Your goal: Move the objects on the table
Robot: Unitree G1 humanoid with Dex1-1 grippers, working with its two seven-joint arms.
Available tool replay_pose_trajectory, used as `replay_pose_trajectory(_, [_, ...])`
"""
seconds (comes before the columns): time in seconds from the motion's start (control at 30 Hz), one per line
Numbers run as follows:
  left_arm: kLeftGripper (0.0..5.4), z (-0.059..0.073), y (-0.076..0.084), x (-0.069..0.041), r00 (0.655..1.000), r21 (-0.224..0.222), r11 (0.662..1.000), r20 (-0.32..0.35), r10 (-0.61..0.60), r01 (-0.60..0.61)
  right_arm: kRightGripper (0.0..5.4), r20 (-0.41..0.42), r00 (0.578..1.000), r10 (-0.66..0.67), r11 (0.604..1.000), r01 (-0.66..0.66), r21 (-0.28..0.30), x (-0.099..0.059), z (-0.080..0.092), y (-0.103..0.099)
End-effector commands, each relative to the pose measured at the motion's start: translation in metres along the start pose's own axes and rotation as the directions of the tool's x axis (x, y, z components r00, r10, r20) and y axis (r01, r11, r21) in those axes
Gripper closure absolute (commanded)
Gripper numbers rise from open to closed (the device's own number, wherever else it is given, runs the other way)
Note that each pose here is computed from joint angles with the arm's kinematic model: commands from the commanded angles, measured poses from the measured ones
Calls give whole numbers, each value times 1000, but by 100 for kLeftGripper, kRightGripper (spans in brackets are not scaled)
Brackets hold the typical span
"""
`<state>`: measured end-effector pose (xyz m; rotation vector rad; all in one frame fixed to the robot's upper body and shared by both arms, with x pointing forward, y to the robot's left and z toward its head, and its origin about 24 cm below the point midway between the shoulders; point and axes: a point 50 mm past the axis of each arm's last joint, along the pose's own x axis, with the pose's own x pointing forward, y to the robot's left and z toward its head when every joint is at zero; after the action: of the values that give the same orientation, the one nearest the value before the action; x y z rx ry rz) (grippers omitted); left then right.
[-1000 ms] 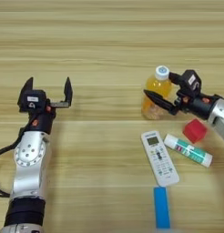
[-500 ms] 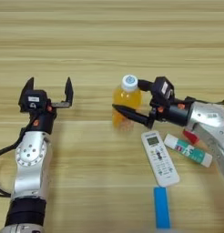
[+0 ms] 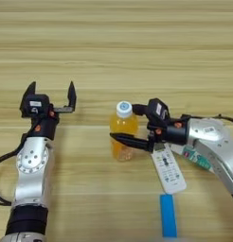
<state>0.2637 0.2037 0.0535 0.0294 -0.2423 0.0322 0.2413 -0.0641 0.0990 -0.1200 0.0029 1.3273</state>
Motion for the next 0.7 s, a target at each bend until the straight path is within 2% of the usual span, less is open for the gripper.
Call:
replay_pose_trajectory(0.03, [0, -2, -2, -1, 1000, 4, 1000, -5, -1, 1, 183, 38, 999, 26, 1000, -25, -13, 1, 1, 3])
replay_pose_trajectory(0.13, [0, -1, -2, -1, 1000, 3, 1000, -4, -1, 1, 183, 66, 996, 57, 998, -56, -6, -1, 0, 6])
replay_pose_trajectory(0.33, [0, -1, -2, -1, 1000, 2, 1000, -3, -2, 2, 183, 67, 995, 68, 998, -67, -13, -3, -2, 7])
replay_pose_trajectory(0.4, [0, -1, -2, -1, 1000, 2, 1000, -2, -2, 2, 146, 65, 995, 70, 997, -69, -16, -2, -3, 7])
replay_pose_trajectory(0.7, [0, -2, -1, 0, 1000, 2, 1000, -2, -2, 2, 56, 66, 996, 65, 998, -64, -25, -2, -4, 5])
